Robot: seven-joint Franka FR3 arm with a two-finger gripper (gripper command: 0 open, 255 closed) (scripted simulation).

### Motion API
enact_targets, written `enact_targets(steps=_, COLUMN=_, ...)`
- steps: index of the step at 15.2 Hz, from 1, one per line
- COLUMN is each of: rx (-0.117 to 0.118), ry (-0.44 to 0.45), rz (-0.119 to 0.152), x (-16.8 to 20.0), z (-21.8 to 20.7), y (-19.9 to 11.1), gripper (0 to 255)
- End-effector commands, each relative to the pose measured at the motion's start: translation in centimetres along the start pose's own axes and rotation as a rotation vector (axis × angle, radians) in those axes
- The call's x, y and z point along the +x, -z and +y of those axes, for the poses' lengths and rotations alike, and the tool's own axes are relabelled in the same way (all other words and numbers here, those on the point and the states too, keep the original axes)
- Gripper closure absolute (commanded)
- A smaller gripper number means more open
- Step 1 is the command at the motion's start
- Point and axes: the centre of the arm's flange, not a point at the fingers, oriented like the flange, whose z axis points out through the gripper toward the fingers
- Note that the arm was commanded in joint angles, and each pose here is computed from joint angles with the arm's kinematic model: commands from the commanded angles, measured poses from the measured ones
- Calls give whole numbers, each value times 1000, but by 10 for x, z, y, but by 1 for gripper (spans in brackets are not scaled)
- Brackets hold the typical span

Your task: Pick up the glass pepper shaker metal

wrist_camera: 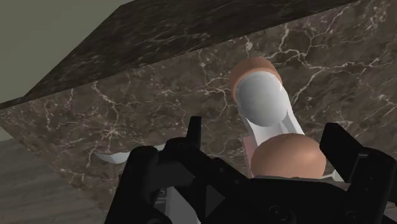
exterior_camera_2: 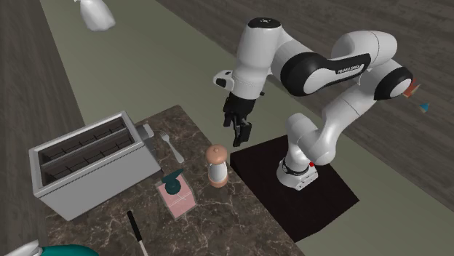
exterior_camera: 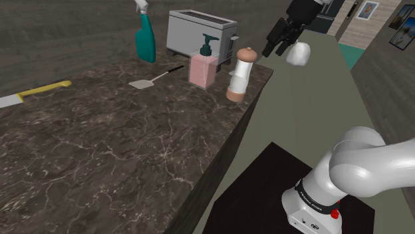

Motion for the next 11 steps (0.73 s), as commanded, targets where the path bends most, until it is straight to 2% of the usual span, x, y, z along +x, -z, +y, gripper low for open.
enact_targets(steps=1, rx=0, ry=0, rz=0, x=0, z=0, y=0, gripper=0)
enact_targets(steps=6, rx=73, ry=-34, rz=-205, x=81, z=-31, y=1, gripper=0)
enact_targets(steps=11, rx=74, ry=-34, rz=-207, x=77, z=-29, y=-19, gripper=0)
